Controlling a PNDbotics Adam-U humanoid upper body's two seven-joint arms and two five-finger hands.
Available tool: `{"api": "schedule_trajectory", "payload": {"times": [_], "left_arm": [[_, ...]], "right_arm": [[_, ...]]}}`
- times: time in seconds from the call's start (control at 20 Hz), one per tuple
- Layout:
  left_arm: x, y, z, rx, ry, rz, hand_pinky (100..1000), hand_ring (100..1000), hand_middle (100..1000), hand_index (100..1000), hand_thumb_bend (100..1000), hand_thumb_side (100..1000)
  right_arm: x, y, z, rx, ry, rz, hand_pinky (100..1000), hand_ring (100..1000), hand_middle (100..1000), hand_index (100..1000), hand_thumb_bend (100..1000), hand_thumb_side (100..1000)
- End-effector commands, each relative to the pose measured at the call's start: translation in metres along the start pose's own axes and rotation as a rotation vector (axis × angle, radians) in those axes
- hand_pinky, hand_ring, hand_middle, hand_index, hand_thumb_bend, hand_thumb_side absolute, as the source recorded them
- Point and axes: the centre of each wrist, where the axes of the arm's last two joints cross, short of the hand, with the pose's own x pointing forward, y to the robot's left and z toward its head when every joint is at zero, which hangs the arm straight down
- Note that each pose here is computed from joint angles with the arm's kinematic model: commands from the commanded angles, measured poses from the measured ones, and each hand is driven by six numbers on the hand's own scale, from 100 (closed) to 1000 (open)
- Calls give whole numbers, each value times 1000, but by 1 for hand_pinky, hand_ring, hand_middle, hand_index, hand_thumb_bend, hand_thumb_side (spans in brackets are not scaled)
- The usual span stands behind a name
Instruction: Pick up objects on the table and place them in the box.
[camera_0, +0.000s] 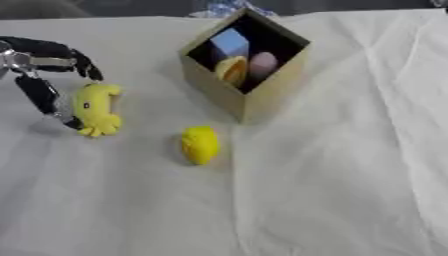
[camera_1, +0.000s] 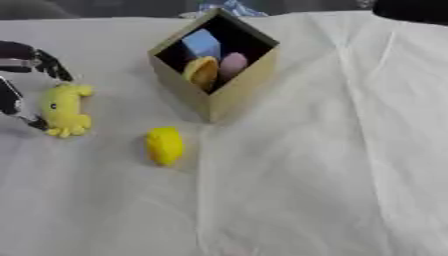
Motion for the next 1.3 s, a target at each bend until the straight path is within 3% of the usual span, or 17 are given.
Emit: {"api": "schedule_trajectory", "payload": {"times": [0.05,0.25,0.35,0.5,0.7,0.85,1.1,1.3], "left_arm": [[-7,8,5,25,47,-27,841,832,780,884,695,344],[-9,2,-1,29,56,-18,792,764,711,817,475,317],[-8,2,-3,56,61,-17,774,744,684,789,419,263],[-7,0,-7,116,79,-17,740,683,616,676,248,200],[-5,6,-3,201,73,-30,736,668,603,647,180,170],[9,35,8,298,22,-73,746,670,607,658,149,162],[49,96,27,439,-113,-118,760,673,617,676,123,137],[79,128,25,488,-196,-115,765,676,621,680,114,143]], "right_arm": [[1,-9,-1,-24,-3,11,880,773,650,833,100,520],[0,-9,-1,-24,3,6,880,772,648,833,100,526],[-1,-9,0,-26,6,2,880,771,648,833,100,530],[-1,-8,0,-25,7,-5,880,771,648,833,100,525],[-2,-8,1,-26,13,-4,880,771,648,833,100,524],[-2,-9,1,-32,13,1,879,771,648,832,100,514],[-1,-9,2,-31,9,1,879,771,648,832,100,514],[1,-9,1,-31,0,-4,879,770,647,832,100,512]]}}
